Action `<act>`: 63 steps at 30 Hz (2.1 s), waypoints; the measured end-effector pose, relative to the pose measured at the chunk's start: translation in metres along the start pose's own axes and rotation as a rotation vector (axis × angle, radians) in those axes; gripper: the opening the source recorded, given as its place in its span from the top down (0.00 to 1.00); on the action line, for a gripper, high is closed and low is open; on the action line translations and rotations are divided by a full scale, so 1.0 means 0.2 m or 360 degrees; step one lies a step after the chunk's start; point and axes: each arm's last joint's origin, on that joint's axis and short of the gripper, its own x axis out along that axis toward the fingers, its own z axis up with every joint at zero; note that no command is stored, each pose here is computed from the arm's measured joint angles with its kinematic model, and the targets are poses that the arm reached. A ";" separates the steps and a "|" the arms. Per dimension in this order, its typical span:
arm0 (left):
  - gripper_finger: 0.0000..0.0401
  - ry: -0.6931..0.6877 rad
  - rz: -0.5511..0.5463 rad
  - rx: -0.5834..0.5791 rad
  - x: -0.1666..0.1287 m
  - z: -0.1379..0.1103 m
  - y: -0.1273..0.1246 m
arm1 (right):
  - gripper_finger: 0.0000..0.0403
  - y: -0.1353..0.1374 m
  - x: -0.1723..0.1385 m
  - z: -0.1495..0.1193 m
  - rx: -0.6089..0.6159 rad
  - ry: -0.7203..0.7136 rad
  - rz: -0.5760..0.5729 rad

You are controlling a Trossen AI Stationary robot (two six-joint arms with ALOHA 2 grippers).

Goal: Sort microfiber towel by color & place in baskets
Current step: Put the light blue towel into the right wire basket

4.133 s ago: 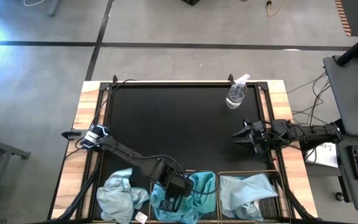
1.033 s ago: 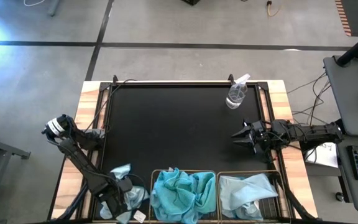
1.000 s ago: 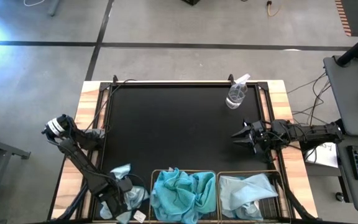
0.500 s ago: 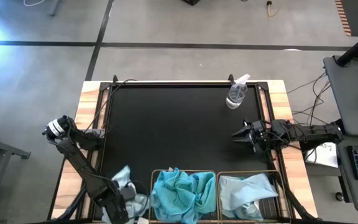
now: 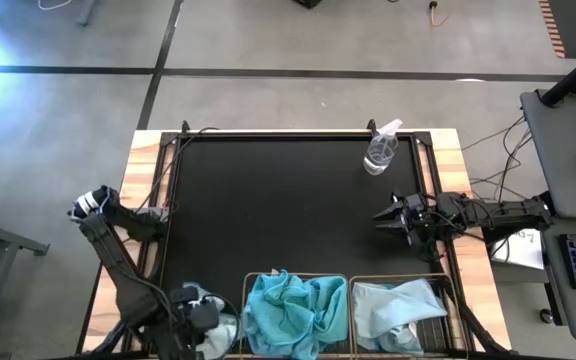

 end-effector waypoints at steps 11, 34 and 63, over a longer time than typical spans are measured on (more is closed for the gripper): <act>0.99 -0.1070 0.0132 0.0297 -0.36 0.18 -0.11 | 0.67 0.00 0.00 0.00 -0.0002 -0.0012 -0.0042; 0.98 -0.1577 0.0376 0.0722 -0.49 0.69 -0.06 | 0.67 -0.01 0.00 0.00 0.0000 -0.0037 -0.0114; 0.98 -0.1806 0.0004 0.1232 -0.24 1.34 -0.22 | 0.67 -0.01 0.00 0.00 0.0039 -0.0029 -0.0122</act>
